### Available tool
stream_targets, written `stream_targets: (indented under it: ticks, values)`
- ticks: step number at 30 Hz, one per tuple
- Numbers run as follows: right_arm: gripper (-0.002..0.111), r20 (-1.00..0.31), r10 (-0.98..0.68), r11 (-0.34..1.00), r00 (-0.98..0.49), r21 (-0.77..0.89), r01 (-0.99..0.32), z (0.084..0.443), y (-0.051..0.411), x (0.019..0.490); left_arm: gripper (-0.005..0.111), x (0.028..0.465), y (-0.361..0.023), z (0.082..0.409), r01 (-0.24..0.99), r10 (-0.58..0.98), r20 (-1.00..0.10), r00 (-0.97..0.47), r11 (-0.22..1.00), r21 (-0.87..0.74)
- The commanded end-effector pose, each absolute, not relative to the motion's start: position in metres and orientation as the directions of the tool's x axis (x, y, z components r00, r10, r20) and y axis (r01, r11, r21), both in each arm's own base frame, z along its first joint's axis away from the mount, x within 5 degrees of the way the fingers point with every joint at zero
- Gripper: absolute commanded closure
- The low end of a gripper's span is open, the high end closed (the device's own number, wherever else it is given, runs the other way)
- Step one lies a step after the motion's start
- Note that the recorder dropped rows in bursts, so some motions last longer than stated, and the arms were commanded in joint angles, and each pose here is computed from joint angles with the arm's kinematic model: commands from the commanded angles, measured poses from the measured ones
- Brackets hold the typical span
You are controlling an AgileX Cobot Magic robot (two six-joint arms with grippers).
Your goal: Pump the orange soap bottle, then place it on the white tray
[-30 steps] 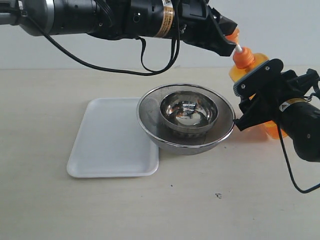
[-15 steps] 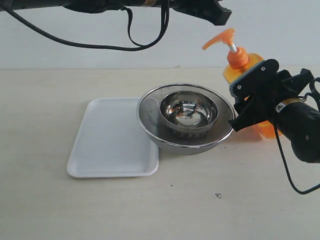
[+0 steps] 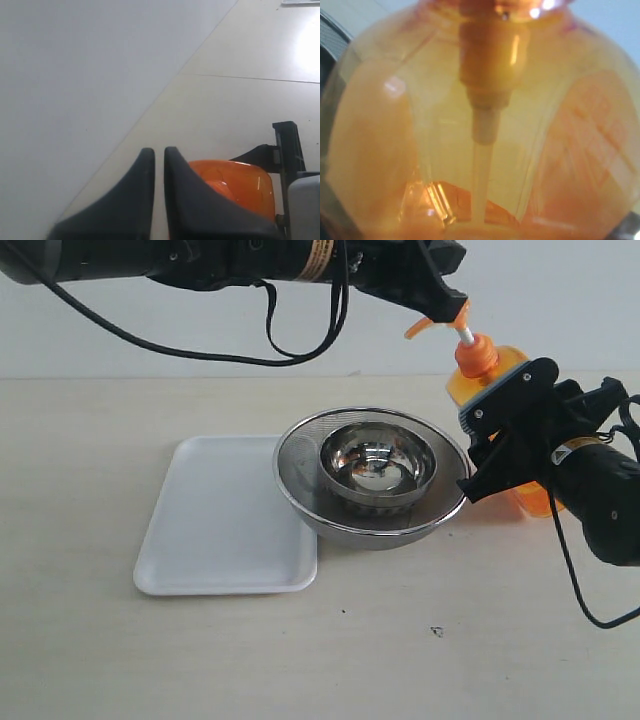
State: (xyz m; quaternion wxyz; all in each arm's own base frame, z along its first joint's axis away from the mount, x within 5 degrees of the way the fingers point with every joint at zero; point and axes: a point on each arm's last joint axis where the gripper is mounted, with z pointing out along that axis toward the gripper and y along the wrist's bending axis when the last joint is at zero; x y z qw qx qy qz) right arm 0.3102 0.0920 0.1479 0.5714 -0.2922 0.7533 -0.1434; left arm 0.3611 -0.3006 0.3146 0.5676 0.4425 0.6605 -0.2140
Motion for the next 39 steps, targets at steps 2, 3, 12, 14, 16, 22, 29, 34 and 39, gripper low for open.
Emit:
stream_targets:
  ticks: [2,3,12,14,16,22,29,34,39]
  values:
    - [0.107,-0.769,-0.594,0.795,-0.235,-0.518,-0.315,0.140,0.092,0.307,0.102,0.362,-0.304,0.304,0.842,0.332,-0.943,-0.015,0.513,0.167]
    - [0.107,-0.769,-0.594,0.795,-0.235,-0.518,-0.315,0.140,0.092,0.307,0.102,0.362,-0.304,0.304,0.842,0.332,-0.943,-0.015,0.513,0.167]
    - [0.107,-0.769,-0.594,0.795,-0.235,-0.518,-0.315,0.140,0.092,0.307,0.102,0.357,-0.305,0.288,0.866,0.345,-0.936,-0.065,0.485,0.119]
    - [0.107,-0.769,-0.594,0.795,-0.235,-0.518,-0.315,0.140,0.092,0.307,0.102,0.358,-0.305,0.287,0.867,0.348,-0.935,-0.064,0.484,0.121]
    - [0.107,-0.769,-0.594,0.795,-0.235,-0.518,-0.315,0.140,0.092,0.307,0.102,0.358,-0.305,0.285,0.867,0.350,-0.934,-0.066,0.483,0.120]
    - [0.107,-0.769,-0.594,0.795,-0.235,-0.518,-0.315,0.140,0.092,0.307,0.102,0.358,-0.306,0.284,0.867,0.351,-0.934,-0.068,0.483,0.119]
    - [0.107,-0.769,-0.594,0.795,-0.235,-0.518,-0.315,0.140,0.092,0.307,0.102,0.359,-0.310,0.270,0.886,0.366,-0.926,-0.089,0.455,0.094]
    - [0.107,-0.769,-0.596,0.794,-0.233,-0.519,-0.316,0.140,0.092,0.307,0.102,0.359,-0.313,0.263,0.895,0.370,-0.923,-0.106,0.440,0.073]
    - [0.107,-0.766,-0.597,0.792,-0.236,-0.519,-0.322,0.139,0.092,0.307,0.102,0.359,-0.313,0.259,0.899,0.374,-0.921,-0.112,0.433,0.067]
